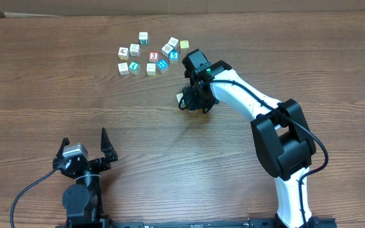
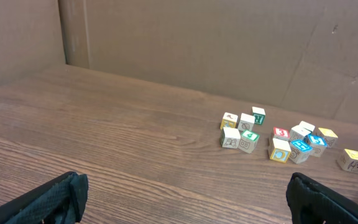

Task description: Form a circle

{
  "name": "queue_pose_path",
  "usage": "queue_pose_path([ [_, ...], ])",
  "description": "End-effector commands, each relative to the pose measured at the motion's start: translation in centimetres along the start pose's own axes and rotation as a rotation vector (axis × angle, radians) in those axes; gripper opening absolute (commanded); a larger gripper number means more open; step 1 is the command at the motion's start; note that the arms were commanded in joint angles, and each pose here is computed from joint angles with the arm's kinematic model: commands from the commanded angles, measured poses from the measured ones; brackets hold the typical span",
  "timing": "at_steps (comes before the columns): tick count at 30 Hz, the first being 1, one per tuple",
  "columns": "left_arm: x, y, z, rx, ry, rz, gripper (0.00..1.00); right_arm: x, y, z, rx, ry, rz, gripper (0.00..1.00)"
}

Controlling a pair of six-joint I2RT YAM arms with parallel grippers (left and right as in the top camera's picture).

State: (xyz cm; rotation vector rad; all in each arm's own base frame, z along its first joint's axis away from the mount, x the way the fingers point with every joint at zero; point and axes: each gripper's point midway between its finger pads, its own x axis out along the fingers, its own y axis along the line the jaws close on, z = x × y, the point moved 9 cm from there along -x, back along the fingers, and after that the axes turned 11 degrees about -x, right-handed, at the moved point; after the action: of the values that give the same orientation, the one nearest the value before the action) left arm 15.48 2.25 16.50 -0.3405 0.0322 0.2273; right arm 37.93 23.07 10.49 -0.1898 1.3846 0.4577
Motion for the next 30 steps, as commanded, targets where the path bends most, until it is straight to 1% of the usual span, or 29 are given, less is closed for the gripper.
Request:
queue_pose_path([
  [1,-0.1,-0.2,-0.1,0.019,0.0,-0.022,1.0,0.4,-0.3,-0.1,-0.001,0.003,-0.013,0.29],
  [8,-0.1,-0.2,-0.1,0.019,0.001,-0.022,1.0,0.4,-0.3,0.0,-0.002,-0.004,-0.013,0.29],
  [10,-0.1,-0.2,-0.1,0.019,0.0,-0.022,1.0,0.4,-0.3,0.0,-0.002,-0.003,-0.013,0.36],
  [14,-0.1,-0.2,-0.1,0.019,0.001,-0.022,1.0,0.4,-0.3,0.0,-0.002,-0.003,-0.013,0.41],
  [24,-0.1,-0.2,-0.1,0.019,0.0,-0.022,1.0,0.3,-0.3,0.1,-0.002,-0.006,-0.013,0.43],
  [28,-0.1,-0.2,-0.1,0.019,0.001,-0.022,1.0,-0.8,-0.3,0.7,-0.001,-0.02,-0.023,0.43],
  [30,-0.1,-0.2,-0.1,0.019,0.0,-0.022,1.0,-1.7,-0.5,1.1,0.004,-0.028,-0.045,0.46],
])
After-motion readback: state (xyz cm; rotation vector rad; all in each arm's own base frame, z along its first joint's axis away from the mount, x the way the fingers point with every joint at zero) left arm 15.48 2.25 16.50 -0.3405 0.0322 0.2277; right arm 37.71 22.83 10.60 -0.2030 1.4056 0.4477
